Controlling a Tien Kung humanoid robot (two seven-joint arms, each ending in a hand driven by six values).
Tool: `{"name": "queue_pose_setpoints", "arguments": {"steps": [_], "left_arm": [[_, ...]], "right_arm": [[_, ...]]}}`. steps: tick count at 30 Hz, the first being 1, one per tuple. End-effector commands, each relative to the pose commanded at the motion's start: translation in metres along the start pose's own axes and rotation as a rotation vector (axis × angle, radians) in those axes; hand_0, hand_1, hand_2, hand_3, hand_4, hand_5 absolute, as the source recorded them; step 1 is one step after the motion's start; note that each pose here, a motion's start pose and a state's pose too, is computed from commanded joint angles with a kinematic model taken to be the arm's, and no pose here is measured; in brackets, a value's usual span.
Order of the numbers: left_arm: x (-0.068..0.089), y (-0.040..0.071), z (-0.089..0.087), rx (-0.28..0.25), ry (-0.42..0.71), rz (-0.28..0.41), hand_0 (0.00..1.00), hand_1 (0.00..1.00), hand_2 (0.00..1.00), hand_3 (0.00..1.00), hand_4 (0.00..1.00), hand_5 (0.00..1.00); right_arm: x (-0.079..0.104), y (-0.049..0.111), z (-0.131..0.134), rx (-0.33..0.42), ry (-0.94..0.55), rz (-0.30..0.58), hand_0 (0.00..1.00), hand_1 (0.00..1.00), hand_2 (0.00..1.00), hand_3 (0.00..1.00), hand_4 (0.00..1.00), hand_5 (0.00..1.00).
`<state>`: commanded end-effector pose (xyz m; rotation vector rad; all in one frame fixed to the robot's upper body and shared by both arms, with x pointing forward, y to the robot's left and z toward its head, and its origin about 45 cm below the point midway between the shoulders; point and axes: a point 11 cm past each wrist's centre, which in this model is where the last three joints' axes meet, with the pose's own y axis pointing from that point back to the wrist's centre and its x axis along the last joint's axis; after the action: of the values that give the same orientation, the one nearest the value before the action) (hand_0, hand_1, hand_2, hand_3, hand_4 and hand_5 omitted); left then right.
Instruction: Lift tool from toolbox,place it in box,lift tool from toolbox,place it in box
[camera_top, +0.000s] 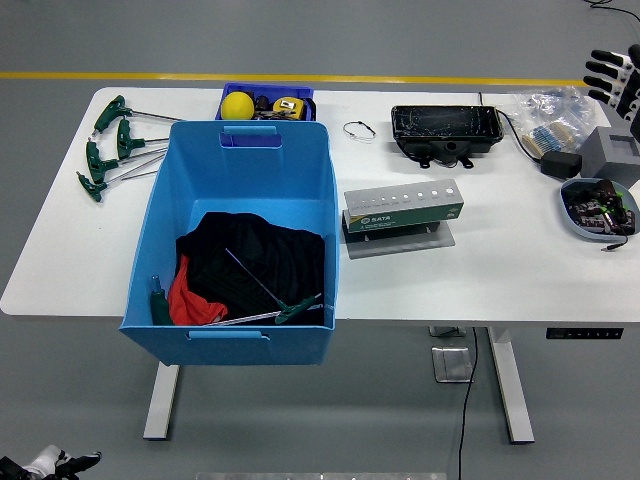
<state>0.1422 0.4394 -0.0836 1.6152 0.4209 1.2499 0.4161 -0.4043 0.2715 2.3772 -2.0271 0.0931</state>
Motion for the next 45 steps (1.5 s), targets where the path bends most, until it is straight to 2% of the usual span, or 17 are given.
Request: {"name": "queue_pose_setpoints", "arguments": {"steps": [6, 11, 12, 22, 30, 38, 45], "left_arm": [[-0.003, 0.0, 0.001, -0.003, 0.0, -0.002, 0.638, 0.617, 0.663, 0.639, 0.68, 0.681], [-0.005, 0.0, 0.0, -0.004, -0.008, -0.005, 0.638, 0.617, 0.663, 0.639, 0.68, 0.681], [-0.005, 0.001, 0.0, -0.004, -0.01, -0.006, 0.638, 0.616, 0.66, 0.64, 0.679, 0.681], [-0.009, 0.001, 0.002, -0.021, -0.033, -0.012, 0.635, 0.616, 0.658, 0.64, 0.679, 0.682], [-0.01, 0.001, 0.003, -0.026, -0.037, -0.014, 0.633, 0.617, 0.66, 0.64, 0.679, 0.682], [-0.011, 0.001, 0.006, -0.034, -0.035, -0.015, 0.633, 0.617, 0.658, 0.64, 0.678, 0.684], [-0.013, 0.002, 0.009, -0.044, -0.028, -0.018, 0.633, 0.617, 0.658, 0.64, 0.678, 0.684]], "right_arm": [[0.0, 0.033, 0.033, -0.015, -0.091, 0.058, 0.905, 0.843, 0.858, 0.858, 0.998, 0.964], [-0.003, 0.052, 0.051, -0.019, -0.135, 0.092, 0.905, 0.843, 0.858, 0.858, 0.998, 0.964], [-0.005, 0.057, 0.055, -0.016, -0.146, 0.103, 0.9, 0.841, 0.859, 0.864, 0.998, 0.99], [-0.01, 0.076, 0.061, -0.039, -0.164, 0.173, 0.885, 0.832, 0.857, 0.863, 0.998, 0.997], [-0.021, 0.078, 0.06, -0.028, -0.239, 0.216, 0.844, 0.801, 0.834, 0.861, 0.998, 0.992], [-0.038, 0.064, 0.054, 0.007, -0.267, 0.195, 0.849, 0.803, 0.833, 0.861, 0.998, 0.992], [-0.048, 0.056, 0.054, 0.006, -0.269, 0.181, 0.838, 0.789, 0.819, 0.857, 0.998, 0.984]]}}
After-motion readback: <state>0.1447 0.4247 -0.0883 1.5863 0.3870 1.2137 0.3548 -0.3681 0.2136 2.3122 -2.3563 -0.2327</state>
